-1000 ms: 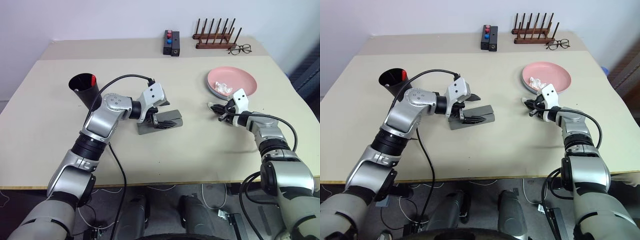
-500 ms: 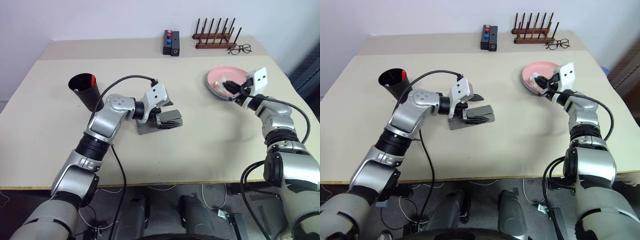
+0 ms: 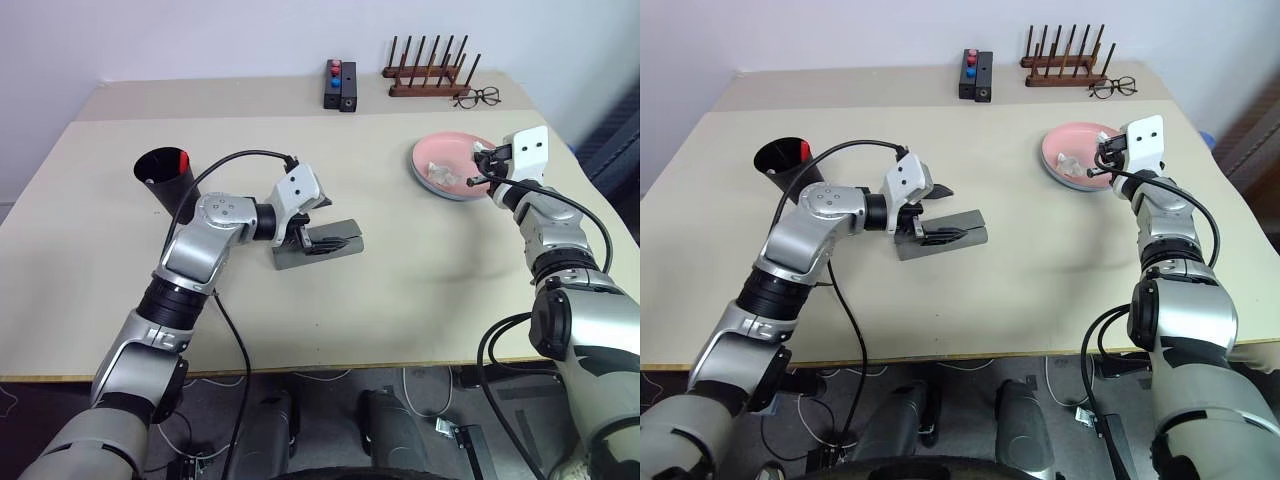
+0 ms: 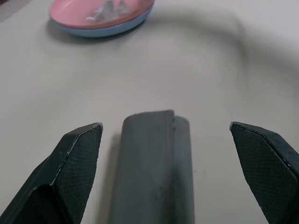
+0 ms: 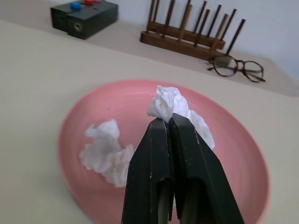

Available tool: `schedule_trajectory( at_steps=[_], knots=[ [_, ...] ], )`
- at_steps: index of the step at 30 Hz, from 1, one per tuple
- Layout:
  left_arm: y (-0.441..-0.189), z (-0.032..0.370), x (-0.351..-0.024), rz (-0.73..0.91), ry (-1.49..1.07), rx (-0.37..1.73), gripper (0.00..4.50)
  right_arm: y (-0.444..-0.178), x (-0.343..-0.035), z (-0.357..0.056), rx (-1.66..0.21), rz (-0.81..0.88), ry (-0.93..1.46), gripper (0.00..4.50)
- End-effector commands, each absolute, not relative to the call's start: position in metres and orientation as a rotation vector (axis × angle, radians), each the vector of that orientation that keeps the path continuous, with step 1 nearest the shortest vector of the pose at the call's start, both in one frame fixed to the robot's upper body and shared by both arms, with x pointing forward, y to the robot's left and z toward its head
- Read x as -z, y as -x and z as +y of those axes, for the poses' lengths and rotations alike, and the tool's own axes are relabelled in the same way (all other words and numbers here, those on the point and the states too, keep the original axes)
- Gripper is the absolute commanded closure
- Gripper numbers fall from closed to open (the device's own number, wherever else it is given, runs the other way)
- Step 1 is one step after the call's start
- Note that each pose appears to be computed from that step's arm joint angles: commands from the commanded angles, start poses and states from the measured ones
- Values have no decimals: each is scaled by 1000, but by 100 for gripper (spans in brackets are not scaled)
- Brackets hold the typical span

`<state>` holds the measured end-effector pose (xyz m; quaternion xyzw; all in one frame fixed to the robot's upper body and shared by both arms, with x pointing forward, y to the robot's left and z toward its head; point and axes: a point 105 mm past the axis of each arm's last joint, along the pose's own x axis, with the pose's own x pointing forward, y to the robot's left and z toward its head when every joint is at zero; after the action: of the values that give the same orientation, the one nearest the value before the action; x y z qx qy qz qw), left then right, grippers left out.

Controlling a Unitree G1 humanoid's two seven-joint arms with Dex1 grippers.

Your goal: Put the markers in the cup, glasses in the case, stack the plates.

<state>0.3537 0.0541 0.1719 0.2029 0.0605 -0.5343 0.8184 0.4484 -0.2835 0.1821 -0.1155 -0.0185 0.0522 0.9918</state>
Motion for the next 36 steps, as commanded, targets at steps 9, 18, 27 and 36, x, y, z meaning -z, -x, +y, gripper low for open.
schedule_trajectory(
  at_steps=[9, 18, 27, 36],
  knots=[
    [-348, 68, -183, 88, -410, 1050, 0, -458, -207, -267, -101, -114, 210, 121],
    [-363, 55, -197, -22, -327, 1004, 0, -450, -237, -267, -158, -266, 241, 121],
    [-394, 51, -194, -148, -200, 876, 0, -420, -217, -254, -427, -275, 311, 121],
    [-390, 12, -194, -220, -147, 1026, 0, -366, -203, -278, -513, -153, 392, 121]
  ],
)
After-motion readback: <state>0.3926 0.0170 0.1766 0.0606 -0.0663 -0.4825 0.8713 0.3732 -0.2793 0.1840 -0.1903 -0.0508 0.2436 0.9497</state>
